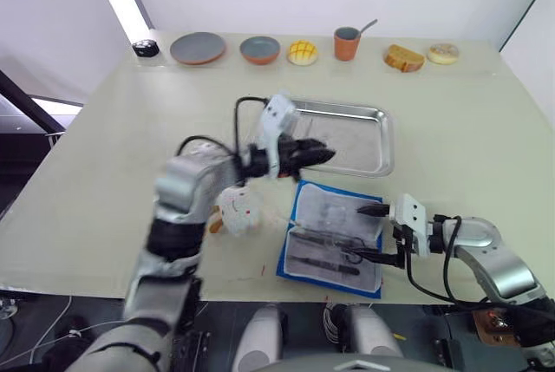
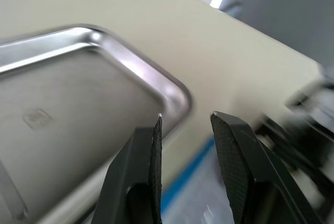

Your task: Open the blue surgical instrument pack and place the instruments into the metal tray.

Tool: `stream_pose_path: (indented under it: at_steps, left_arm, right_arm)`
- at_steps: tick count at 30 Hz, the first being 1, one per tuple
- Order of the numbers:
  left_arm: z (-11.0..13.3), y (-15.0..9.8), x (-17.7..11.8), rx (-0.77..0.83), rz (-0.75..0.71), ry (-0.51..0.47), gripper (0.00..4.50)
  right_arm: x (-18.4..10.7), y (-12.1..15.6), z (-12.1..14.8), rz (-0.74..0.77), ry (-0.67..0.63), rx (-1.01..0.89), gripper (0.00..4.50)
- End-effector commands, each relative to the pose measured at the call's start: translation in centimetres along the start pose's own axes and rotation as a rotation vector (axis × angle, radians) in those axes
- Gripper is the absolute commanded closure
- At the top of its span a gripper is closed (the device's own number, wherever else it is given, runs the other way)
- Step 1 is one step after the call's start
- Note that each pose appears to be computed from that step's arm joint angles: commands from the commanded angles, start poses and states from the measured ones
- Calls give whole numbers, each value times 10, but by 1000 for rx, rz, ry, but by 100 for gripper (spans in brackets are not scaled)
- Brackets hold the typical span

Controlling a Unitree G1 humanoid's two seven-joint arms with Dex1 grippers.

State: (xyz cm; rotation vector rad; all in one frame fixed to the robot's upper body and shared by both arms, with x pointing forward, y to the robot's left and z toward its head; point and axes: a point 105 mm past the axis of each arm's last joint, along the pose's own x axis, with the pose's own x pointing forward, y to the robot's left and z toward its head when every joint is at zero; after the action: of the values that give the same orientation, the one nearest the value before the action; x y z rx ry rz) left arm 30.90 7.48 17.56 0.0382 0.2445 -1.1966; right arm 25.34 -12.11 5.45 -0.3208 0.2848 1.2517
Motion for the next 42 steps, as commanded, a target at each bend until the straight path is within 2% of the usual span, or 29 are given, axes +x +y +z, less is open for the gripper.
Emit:
stream_pose_path:
  at_steps: [1,8,9,10,13,17,23,27,30,32,33,37,42]
  left_arm:
    - [-3,-25,-19,184,-172,-2,293]
    - [-25,-32,-69,149,-319,16,293]
    - [-27,-32,-76,143,-330,21,238]
    - [-30,-32,-83,145,-335,34,224]
    - [-37,-26,-100,143,-316,60,114]
    - [-40,-20,-120,128,-282,96,5]
    - [-32,-10,-135,153,-255,139,5]
    - [-21,-11,-117,209,-261,140,5]
    - [-21,-16,-83,263,-302,145,5]
    - [-25,-19,-71,283,-339,161,57]
    - [-29,-19,-66,302,-354,172,68]
    - [-36,-22,-46,349,-388,199,198]
    - [-46,-22,-23,427,-440,256,198]
  right_arm:
    - [-4,16,-50,25,147,137,0]
    - [-11,18,-49,17,127,142,0]
    - [-13,18,-48,15,124,144,0]
    - [-14,18,-48,13,122,145,0]
    - [-19,19,-49,11,120,145,0]
    - [-25,19,-48,9,116,147,0]
    - [-32,18,-46,-5,101,148,0]
    - [-33,16,-46,-15,96,147,0]
    - [-31,16,-44,-16,89,143,0]
    - [-29,16,-44,-17,87,141,0]
    - [-29,16,-44,-16,86,140,0]
    - [-27,17,-44,-14,90,136,0]
    - [-26,18,-44,-13,95,133,0]
